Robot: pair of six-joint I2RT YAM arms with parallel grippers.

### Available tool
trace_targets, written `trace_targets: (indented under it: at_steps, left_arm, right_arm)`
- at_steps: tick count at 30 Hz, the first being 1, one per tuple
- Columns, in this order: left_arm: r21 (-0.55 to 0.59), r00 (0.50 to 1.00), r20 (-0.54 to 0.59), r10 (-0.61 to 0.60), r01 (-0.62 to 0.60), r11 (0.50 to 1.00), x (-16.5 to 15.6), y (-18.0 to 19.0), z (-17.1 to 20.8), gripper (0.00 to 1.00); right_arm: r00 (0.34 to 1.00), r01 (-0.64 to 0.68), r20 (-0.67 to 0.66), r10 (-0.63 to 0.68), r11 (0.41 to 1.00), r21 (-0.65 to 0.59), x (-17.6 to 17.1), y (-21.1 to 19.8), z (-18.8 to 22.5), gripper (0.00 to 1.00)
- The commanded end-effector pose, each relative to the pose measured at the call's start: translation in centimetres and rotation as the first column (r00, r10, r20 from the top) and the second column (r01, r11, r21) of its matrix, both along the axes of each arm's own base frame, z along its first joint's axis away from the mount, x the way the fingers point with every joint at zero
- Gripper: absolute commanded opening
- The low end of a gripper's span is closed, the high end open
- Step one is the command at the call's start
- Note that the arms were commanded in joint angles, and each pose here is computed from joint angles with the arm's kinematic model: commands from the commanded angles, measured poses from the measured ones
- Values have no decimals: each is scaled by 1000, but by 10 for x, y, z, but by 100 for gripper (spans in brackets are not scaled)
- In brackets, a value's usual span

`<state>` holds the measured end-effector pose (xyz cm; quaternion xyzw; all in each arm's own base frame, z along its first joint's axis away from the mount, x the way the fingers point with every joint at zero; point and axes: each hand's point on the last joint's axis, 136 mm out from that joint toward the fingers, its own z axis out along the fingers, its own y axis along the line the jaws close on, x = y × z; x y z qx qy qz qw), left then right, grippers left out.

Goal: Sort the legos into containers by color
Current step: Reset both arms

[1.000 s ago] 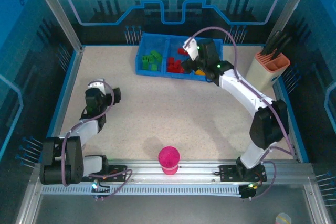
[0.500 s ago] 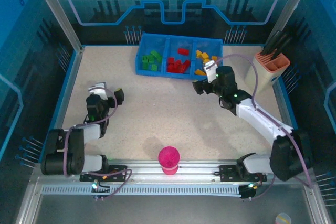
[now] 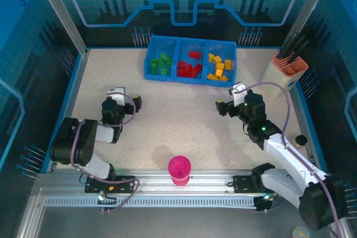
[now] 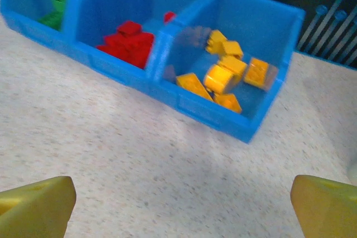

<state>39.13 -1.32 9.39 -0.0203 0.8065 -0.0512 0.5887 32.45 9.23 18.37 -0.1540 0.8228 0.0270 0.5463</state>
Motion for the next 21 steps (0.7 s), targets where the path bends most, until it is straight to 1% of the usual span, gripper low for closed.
trace_targets:
  at_steps: [1,4,8,10,14,21]
  left_arm:
    - [29,999,-28,28,-27,999,7,6,1,99]
    - [29,999,-28,39,-38,999,8,8,1,99]
    - [31,999,-27,38,-38,999,8,8,1,99]
    - [31,999,-29,39,-38,999,7,8,1,99]
    - [31,999,-28,38,-37,999,8,8,1,99]
    - [31,999,-29,38,-37,999,8,8,1,99]
  right_arm:
    - [983,154,101,-153,988,-10,15,-37,8,100]
    - [958,258,126,-257,966,7,24,-67,-8,100]
    - [948,266,158,-275,961,76,35,-85,-34,100]
    - [953,232,177,-247,967,103,38,-82,-42,100]
    - [965,121,217,-148,984,132,42,-64,-52,100]
    - [975,56,211,-77,993,103,49,-50,-73,100]
